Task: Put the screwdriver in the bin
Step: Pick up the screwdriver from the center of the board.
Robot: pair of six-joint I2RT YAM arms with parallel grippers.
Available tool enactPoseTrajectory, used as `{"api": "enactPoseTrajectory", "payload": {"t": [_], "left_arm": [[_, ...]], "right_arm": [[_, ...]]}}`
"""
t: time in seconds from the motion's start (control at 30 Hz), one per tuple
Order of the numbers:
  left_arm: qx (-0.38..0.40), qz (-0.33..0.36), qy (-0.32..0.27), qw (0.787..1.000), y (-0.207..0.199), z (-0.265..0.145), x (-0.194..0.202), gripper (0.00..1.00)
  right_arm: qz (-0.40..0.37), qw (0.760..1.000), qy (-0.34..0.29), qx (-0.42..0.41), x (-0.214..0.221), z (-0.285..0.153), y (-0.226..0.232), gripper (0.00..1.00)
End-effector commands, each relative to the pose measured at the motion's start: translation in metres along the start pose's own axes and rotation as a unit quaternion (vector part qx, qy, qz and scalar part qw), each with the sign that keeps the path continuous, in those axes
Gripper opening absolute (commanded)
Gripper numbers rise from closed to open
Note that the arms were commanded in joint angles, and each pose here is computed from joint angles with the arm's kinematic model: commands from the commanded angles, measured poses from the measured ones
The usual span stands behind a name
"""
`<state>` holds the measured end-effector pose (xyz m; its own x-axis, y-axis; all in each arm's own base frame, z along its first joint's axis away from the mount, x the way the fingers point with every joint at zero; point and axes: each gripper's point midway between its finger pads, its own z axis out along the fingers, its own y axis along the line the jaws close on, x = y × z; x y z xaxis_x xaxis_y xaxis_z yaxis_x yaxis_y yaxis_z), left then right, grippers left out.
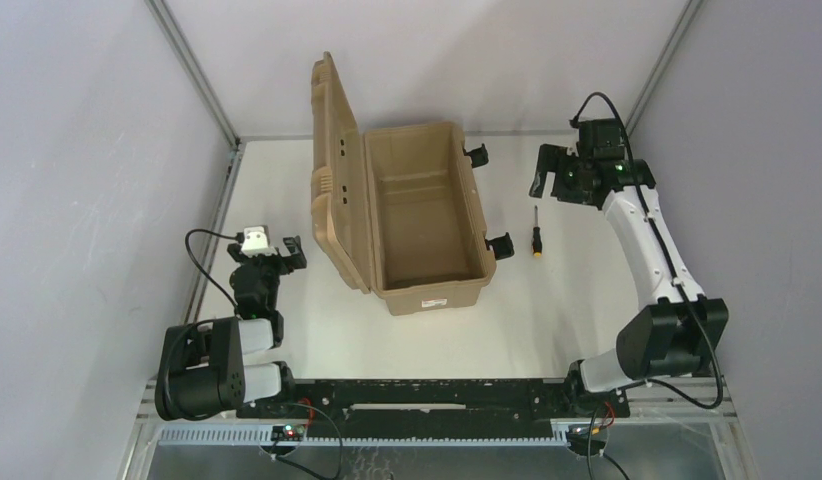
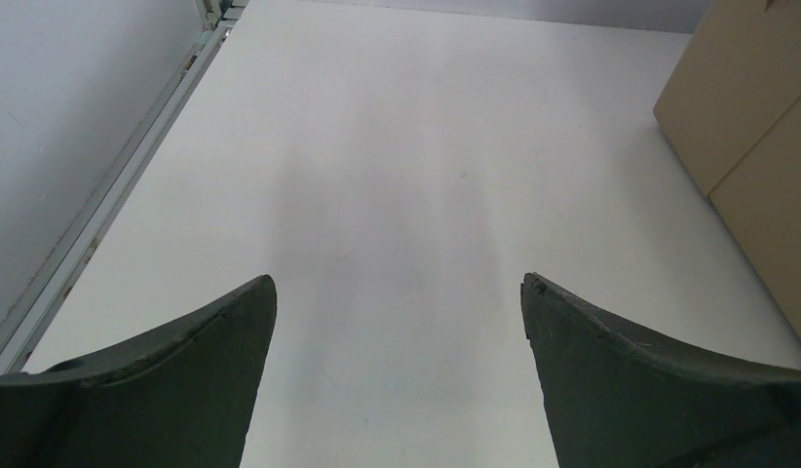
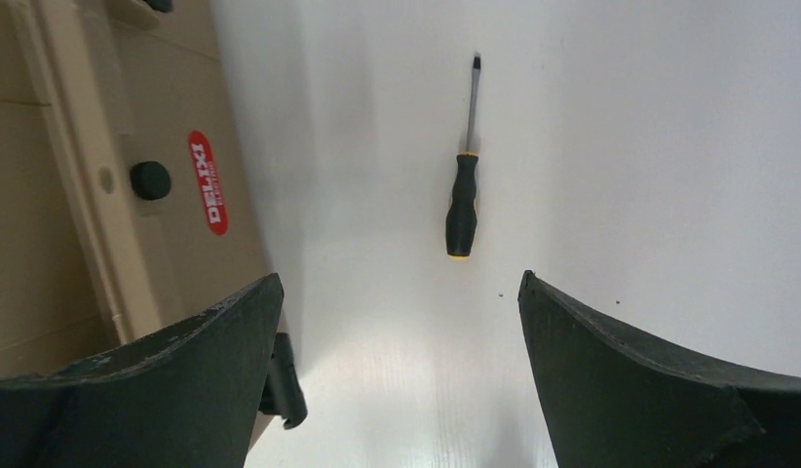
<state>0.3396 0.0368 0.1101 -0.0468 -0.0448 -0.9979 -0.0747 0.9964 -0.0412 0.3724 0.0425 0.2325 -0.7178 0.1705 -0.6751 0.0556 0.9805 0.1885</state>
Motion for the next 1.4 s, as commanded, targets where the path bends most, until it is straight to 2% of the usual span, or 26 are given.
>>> {"api": "enactPoseTrajectory", "payload": {"t": [0.0,0.4,0.9,1.17,1.37], "left_arm": [[0.002,0.003,-0.044,0.999,-0.002,0.009,-0.03,1.0],[0.003,0.003,-0.045,0.999,-0.002,0.009,-0.03,1.0],[0.003,0.003,-0.045,0.999,-0.002,0.009,-0.03,1.0],[0.002,0.003,-0.044,0.999,-0.002,0.009,-0.03,1.0],[0.003,0.003,-0.044,0.999,-0.002,0.009,-0.03,1.0]], "right_arm": [[-0.009,1.0,0.02,0.017,0.002,0.008,-0.006,0.98],[-0.021,0.991,0.116,0.063,0.047,0.066,-0.02,0.96],[0.002,0.974,0.189,0.128,0.096,0.13,-0.048,0.87],[0.011,0.968,0.216,0.125,0.117,0.15,-0.051,0.76],[0.016,0.965,0.227,0.13,0.126,0.157,-0.055,0.64]]}}
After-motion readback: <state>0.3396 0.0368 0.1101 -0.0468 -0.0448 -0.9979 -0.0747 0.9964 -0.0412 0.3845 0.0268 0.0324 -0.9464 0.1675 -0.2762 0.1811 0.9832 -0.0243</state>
